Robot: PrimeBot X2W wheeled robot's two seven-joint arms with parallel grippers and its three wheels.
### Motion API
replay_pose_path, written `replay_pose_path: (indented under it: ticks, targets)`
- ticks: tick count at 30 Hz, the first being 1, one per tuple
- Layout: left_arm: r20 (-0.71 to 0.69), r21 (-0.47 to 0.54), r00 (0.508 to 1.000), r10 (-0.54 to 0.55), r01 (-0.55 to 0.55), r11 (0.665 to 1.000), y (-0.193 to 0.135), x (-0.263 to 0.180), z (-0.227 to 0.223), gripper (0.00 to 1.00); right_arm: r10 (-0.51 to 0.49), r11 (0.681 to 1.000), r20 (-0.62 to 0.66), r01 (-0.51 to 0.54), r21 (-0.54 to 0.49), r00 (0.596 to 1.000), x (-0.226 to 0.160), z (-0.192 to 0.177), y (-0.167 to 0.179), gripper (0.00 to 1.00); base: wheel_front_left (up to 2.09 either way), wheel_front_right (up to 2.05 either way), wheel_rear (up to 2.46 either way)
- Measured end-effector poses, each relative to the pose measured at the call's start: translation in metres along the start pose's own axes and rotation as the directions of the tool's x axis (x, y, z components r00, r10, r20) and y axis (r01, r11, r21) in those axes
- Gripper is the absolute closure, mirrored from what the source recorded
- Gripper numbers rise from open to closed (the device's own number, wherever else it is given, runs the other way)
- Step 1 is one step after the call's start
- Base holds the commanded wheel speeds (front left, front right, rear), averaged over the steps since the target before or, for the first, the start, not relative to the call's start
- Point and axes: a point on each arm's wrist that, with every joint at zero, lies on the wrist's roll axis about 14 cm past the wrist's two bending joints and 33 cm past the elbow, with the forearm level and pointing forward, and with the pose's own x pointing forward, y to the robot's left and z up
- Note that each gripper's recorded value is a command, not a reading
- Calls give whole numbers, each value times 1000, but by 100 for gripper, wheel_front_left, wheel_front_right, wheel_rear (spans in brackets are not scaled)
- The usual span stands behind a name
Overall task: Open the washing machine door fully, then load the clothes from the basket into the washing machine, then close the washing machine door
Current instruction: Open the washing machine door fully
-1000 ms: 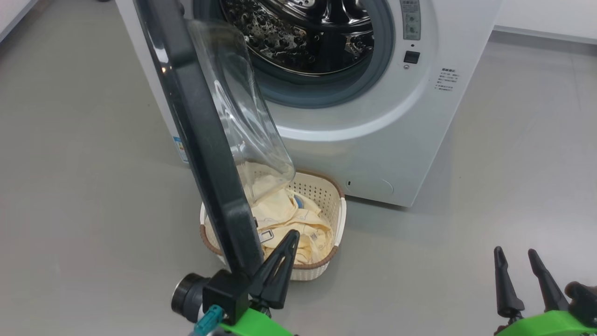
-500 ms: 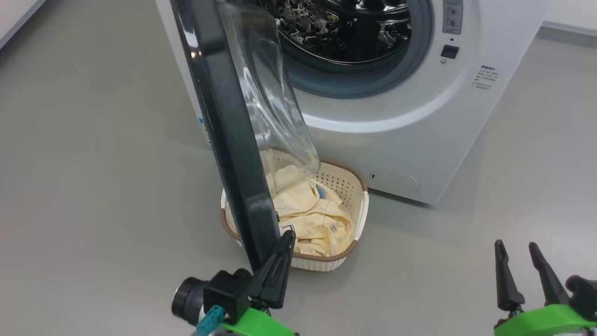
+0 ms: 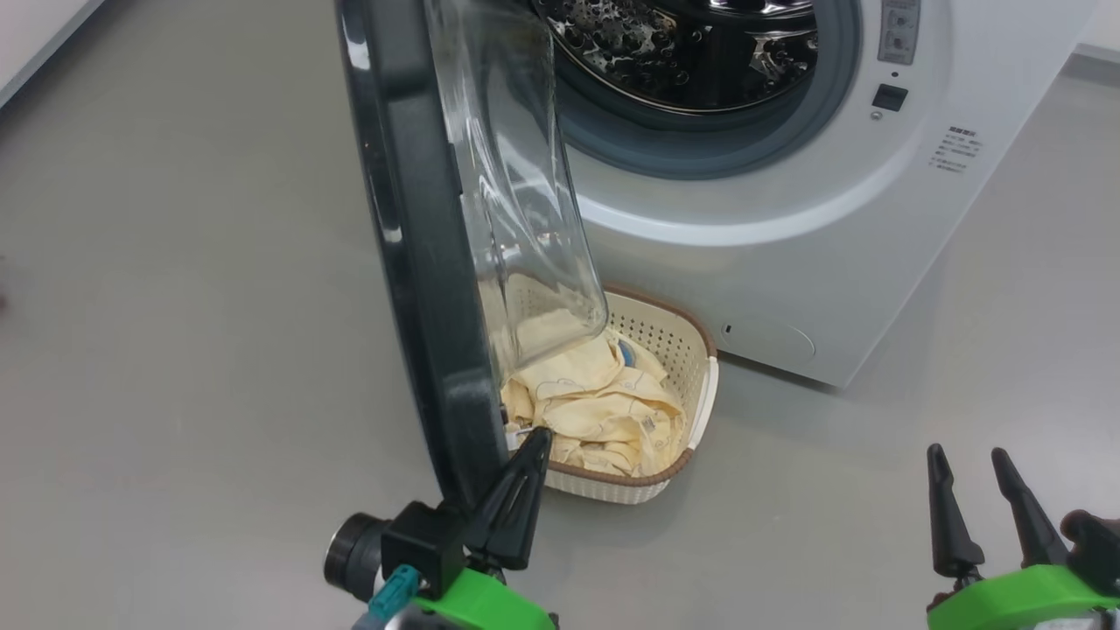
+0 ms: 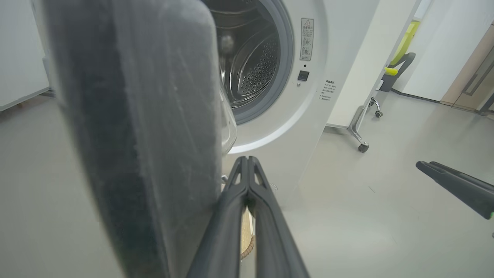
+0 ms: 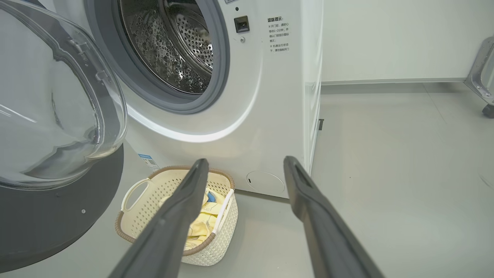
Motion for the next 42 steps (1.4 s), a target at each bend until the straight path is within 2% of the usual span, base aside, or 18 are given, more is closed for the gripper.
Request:
replay_pose_path:
  ticks: [8, 15, 23, 34, 42]
  targets:
    - [5, 11, 995, 103, -103, 995, 30, -5, 1, 100, 30, 1000, -10, -30, -1, 1000, 7, -3, 8, 0, 0, 0, 0]
    - [18, 36, 971, 238, -238, 971, 72, -19, 5, 100, 79, 997, -20, -79, 0, 997, 16, -6, 23, 0, 0, 0, 0]
    - [26, 51, 894, 447, -448, 893, 139, -44, 5, 100, 116, 993, -23, -116, -2, 993, 20, -7, 36, 0, 0, 0, 0]
    - [38, 78, 814, 580, -581, 810, 205, -46, 9, 100, 70, 998, -20, -70, -10, 997, 5, -5, 20, 0, 0, 0, 0]
    - [59, 80, 739, 671, -674, 734, 253, -42, 20, 100, 0, 1000, -30, 0, -5, 1000, -8, -9, -2, 0, 0, 0, 0]
